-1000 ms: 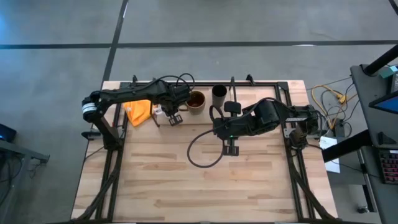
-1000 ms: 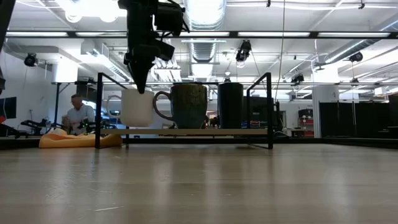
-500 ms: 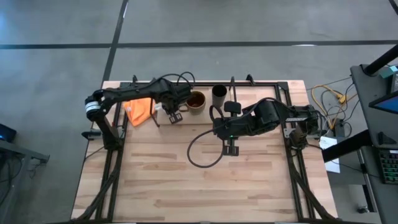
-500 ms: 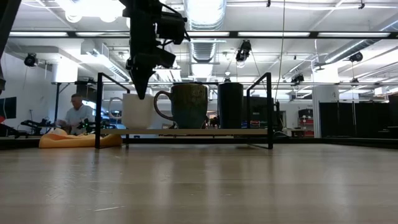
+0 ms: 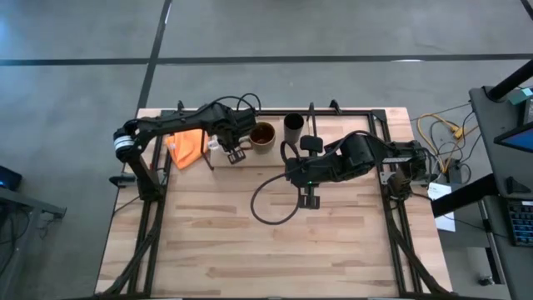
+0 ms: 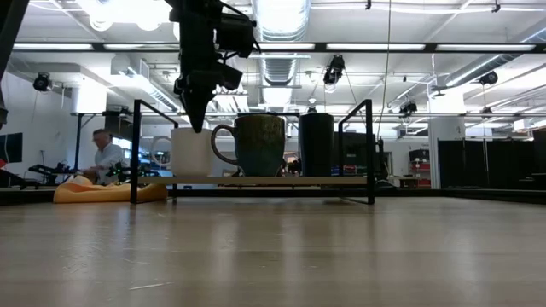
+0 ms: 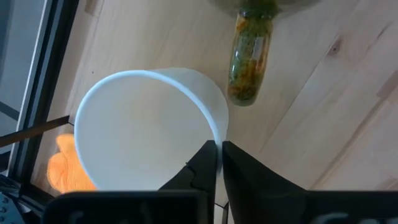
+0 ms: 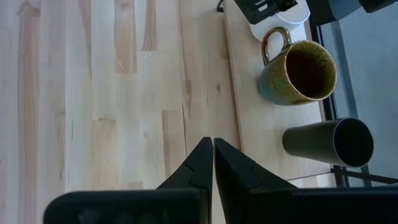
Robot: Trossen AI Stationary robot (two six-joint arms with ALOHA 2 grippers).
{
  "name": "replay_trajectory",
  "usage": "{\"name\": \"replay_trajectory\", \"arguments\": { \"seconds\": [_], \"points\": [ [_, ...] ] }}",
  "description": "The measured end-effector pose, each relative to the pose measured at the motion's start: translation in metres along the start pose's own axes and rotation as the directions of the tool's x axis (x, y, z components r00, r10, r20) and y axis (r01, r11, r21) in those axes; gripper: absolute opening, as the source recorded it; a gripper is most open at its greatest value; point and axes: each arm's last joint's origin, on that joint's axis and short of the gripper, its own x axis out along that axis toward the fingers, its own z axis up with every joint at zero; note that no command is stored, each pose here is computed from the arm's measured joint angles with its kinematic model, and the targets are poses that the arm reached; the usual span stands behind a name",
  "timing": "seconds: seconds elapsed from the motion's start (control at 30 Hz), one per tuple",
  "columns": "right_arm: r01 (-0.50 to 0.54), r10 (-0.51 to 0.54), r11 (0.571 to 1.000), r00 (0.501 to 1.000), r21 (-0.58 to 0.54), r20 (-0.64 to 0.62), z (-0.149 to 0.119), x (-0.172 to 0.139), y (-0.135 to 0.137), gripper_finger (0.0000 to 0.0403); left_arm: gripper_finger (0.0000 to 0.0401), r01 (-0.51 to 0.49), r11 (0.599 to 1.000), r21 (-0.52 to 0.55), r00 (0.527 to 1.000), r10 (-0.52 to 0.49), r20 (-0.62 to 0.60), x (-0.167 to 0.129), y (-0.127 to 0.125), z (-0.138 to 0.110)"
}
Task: Stack small to large cups/mugs on shelf
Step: Put the white mug on the shelf, then adjust the brown mug on the shelf
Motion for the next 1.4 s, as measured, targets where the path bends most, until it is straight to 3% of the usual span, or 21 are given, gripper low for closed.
{"name": "replay_trajectory", "arguments": {
  "seconds": [0.33,0.8,1.07,1.4],
  "points": [
    [0.003,-0.003,1.0,1.0,0.003,-0.002,0.0,0.001,-0.002,0.0009,0.0057,-0.001,1.0,0.001,1.0,0.001,-0.004,0.001,0.0,-0.001],
    [0.012,-0.012,1.0,1.0,0.019,-0.006,0.001,0.003,-0.008,0.0009,0.0061,0.012,1.0,-0.017,0.991,-0.01,0.132,-0.031,0.005,0.014],
    [0.015,-0.015,1.0,1.0,0.025,-0.007,0.002,0.003,-0.01,0.0009,0.0006,0.025,1.0,0.0,0.979,-0.024,0.201,-0.039,0.005,0.021],
    [0.016,-0.016,0.999,1.0,0.029,-0.007,0.002,0.003,-0.011,0.0009,0.0001,0.017,0.999,-0.031,0.972,-0.009,0.235,-0.03,0.012,0.025]
  ]
}}
